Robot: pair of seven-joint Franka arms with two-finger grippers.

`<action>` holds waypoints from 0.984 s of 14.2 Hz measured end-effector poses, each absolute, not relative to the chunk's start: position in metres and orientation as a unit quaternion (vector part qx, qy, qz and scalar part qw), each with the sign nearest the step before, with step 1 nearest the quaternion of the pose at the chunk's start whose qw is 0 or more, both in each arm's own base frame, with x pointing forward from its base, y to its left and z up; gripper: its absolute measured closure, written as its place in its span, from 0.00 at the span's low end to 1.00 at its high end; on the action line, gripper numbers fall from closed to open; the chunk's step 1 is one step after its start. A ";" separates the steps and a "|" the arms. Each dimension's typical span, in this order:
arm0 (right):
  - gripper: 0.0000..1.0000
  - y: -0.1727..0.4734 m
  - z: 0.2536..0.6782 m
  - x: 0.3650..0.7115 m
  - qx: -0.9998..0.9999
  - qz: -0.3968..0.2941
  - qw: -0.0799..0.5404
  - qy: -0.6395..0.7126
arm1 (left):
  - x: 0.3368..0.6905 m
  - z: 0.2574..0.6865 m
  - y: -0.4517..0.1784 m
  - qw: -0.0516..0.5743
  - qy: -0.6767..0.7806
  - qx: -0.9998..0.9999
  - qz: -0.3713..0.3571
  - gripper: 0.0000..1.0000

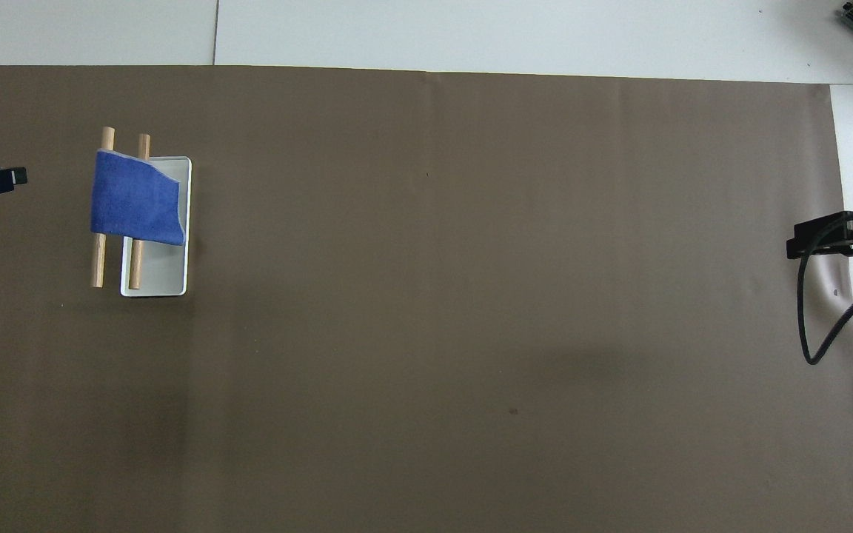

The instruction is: Right arm passes towel to left arm to hang

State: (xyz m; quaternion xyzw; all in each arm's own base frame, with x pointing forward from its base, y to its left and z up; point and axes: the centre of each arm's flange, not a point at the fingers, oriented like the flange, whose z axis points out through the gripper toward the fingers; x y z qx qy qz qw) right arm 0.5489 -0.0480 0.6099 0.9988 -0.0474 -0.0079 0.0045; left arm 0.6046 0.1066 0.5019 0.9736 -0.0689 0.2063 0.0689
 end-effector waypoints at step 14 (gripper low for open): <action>0.00 -0.044 0.626 0.534 0.999 -0.010 0.003 -0.043 | 0.564 0.545 0.004 0.023 -0.063 0.996 0.062 0.00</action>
